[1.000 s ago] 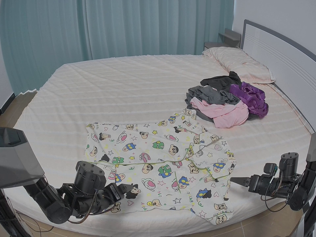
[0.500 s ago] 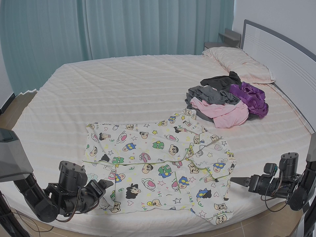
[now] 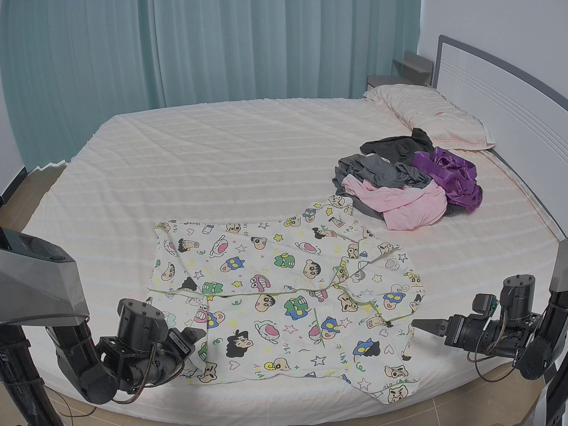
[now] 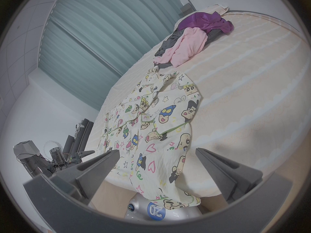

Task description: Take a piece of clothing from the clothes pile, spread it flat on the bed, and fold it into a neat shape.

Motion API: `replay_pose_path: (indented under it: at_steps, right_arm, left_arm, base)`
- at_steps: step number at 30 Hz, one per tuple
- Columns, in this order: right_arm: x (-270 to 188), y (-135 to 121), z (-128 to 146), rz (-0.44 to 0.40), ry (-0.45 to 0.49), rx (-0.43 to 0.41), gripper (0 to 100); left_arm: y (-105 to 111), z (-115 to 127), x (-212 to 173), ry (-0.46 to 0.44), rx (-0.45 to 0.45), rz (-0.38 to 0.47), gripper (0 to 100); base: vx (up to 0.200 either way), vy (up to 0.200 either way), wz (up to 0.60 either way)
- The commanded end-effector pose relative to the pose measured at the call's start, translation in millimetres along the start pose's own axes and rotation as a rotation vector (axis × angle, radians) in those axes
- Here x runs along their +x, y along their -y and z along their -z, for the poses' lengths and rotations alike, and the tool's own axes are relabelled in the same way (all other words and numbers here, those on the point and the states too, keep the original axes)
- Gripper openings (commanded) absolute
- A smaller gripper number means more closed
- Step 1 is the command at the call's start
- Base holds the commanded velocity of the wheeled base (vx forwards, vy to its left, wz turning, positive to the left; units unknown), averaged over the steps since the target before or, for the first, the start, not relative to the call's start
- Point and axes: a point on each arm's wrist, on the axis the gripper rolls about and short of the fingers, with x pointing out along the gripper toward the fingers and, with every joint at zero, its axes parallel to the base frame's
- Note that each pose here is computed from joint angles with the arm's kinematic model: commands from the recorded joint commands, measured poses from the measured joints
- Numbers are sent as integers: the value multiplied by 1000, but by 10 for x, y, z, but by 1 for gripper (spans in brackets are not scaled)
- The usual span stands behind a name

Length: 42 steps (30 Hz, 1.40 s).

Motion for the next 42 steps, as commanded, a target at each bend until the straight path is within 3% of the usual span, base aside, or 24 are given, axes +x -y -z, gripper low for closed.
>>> replay_pose_path:
  at_steps: [1,10,11,28,33,37,42]
  right_arm:
    - [-25,9,37,8,-15,6,100]
    - [-22,8,34,7,-14,5,100]
    - [-25,10,37,9,-14,6,100]
    - [-27,8,36,8,-13,5,100]
    - [-27,7,36,7,-14,5,100]
    - [-30,1,27,5,-8,3,100]
    - [-35,0,29,5,-8,3,100]
  left_arm:
    - [-21,28,27,-12,3,-14,100]
    - [10,39,53,-13,6,-5,100]
    - [12,37,51,-12,6,-4,0]
    - [16,0,-6,28,4,-2,0]
    - [98,-176,-116,104,8,83,0]
    - [46,-325,-103,123,106,74,0]
    - [-89,-573,-81,116,121,75,0]
  base:
    - [0,0,0]
    - [0,0,0]
    - [0,0,0]
    - [0,0,0]
    - [0,0,0]
    - [0,0,0]
    - [0,0,0]
